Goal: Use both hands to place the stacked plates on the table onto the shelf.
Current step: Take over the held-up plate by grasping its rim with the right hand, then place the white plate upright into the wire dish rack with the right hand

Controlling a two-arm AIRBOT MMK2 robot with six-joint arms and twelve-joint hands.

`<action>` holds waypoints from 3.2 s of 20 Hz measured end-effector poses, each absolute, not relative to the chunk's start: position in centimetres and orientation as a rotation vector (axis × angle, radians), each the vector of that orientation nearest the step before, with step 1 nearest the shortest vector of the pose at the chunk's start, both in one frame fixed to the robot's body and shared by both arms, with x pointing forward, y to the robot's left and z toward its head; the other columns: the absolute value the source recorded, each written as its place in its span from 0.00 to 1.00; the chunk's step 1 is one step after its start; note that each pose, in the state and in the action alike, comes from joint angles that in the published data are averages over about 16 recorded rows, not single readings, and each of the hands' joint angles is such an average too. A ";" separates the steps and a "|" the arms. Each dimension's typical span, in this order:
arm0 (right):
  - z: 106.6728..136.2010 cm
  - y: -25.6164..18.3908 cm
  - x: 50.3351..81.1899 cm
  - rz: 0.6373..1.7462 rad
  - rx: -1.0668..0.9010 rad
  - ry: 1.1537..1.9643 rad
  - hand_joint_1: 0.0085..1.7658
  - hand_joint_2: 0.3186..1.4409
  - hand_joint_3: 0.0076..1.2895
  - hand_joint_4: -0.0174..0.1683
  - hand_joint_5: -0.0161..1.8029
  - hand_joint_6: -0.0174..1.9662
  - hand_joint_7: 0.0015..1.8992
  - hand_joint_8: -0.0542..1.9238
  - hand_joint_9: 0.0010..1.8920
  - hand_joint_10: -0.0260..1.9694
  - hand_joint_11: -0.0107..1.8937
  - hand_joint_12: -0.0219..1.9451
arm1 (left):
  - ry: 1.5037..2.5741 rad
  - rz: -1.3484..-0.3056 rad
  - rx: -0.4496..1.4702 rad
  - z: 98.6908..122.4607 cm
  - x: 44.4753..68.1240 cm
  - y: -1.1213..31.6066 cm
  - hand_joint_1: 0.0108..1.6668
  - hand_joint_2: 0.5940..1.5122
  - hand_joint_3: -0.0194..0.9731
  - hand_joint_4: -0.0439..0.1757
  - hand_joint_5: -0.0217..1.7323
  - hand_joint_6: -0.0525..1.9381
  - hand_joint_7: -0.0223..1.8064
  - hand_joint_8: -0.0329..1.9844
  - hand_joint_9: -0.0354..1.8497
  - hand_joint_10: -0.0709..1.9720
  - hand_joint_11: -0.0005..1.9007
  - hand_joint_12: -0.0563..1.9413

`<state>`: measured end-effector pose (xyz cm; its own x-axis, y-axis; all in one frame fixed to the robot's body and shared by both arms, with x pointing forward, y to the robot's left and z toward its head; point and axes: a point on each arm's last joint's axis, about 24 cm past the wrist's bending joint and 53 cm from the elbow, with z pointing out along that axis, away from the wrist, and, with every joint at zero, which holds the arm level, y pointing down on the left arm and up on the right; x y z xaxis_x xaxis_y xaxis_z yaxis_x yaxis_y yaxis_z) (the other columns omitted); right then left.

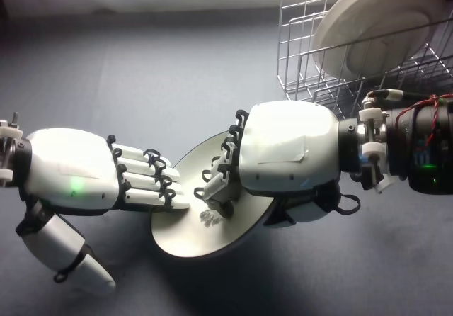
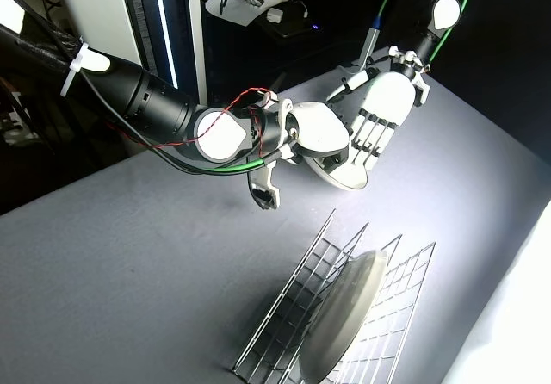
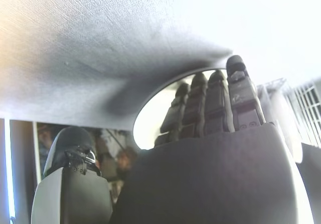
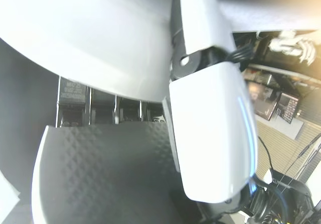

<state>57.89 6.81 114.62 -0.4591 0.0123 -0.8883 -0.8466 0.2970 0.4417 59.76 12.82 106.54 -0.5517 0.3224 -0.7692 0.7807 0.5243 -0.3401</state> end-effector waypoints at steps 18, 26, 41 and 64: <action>123.5 4.4 57.7 1.388 -0.533 1.636 0.71 0.59 0.00 0.17 0.52 0.48 0.56 0.40 0.63 0.18 0.49 0.64 | 1.948 -0.892 0.738 116.9 62.5 18.2 0.00 0.51 0.04 0.20 0.02 0.03 0.02 0.02 0.03 0.01 0.01 0.03; 127.4 2.0 59.2 1.497 -0.263 1.623 0.71 0.60 0.00 0.18 0.54 0.50 0.58 0.40 0.65 0.19 0.48 0.66 | 1.936 -0.891 0.691 118.2 62.9 19.5 0.00 0.52 0.04 0.20 0.02 0.03 0.02 0.02 0.03 0.01 0.01 0.03; 131.2 -3.5 63.7 1.674 0.264 1.570 0.73 0.60 0.00 0.10 0.53 0.50 0.57 0.41 0.58 0.40 0.47 0.69 | 1.906 -0.865 0.729 118.5 63.2 19.2 0.00 0.52 0.04 0.20 0.03 0.03 0.02 0.02 0.03 0.01 0.01 0.03; 130.9 -11.9 67.4 1.540 0.398 1.498 0.77 0.60 0.00 0.06 0.51 0.54 0.53 0.46 0.50 0.59 0.46 0.71 | 1.954 -0.869 0.685 117.7 63.5 19.4 0.00 0.52 0.04 0.20 0.02 0.03 0.02 0.02 0.03 0.01 0.01 0.03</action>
